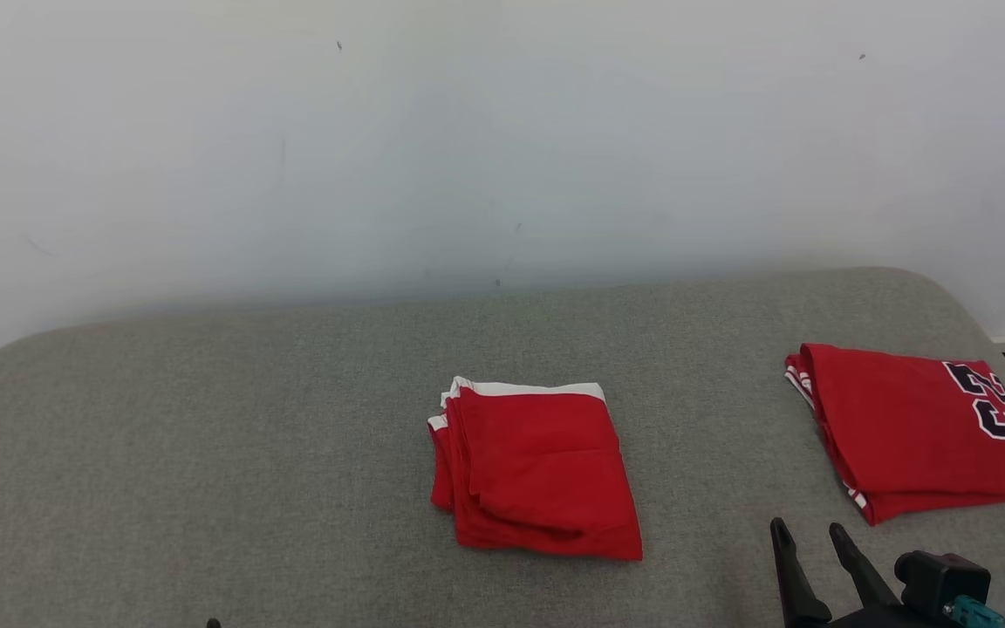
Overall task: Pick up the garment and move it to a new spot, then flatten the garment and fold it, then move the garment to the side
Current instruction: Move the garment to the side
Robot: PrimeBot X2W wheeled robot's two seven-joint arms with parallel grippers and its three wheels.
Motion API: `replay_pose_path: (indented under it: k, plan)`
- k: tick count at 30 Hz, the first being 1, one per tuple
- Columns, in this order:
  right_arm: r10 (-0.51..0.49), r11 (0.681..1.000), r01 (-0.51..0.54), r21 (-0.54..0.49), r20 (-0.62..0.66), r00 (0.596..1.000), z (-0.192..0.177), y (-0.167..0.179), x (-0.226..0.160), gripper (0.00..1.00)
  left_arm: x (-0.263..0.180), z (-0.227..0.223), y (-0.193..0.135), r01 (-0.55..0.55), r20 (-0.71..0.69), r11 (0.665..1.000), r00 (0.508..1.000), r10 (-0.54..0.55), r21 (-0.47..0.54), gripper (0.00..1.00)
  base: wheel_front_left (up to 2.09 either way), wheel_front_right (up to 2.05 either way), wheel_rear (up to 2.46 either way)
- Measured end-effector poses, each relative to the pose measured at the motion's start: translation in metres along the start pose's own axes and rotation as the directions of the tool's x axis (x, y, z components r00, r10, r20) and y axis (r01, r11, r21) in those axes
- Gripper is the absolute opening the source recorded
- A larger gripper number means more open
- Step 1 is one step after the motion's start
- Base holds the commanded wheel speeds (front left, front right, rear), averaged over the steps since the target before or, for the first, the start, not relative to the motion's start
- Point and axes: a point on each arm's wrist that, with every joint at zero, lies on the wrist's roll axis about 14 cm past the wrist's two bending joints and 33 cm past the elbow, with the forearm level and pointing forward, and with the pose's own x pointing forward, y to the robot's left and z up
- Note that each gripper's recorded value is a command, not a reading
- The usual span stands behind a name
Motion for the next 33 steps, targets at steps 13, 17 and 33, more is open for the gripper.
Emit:
replay_pose_path:
  k: [13, 17, 33]
  plan:
    - [0.027, 0.999, -0.025, 0.035, -0.061, 0.998, 0.007, 0.008, 0.017, 1.0, -0.003, -0.002, 0.0, -0.005, -0.004, 1.0, 1.0, 0.005, 0.002, 1.0, 0.0, 0.0, 0.0]
    - [0.03, 0.998, -0.013, 0.068, -0.261, 0.965, -0.005, 0.006, 0.033, 1.0, -0.003, -0.004, 0.0, -0.005, -0.011, 1.0, 1.0, 0.005, 0.005, 1.0, 0.0, 0.0, 0.0]
    - [0.086, 0.994, -0.113, -0.007, -0.599, 0.796, -0.036, 0.055, 0.117, 1.0, 0.004, -0.014, 0.007, -0.031, -0.052, 0.999, 0.998, 0.032, 0.009, 1.0, 0.0, 0.0, 0.0]
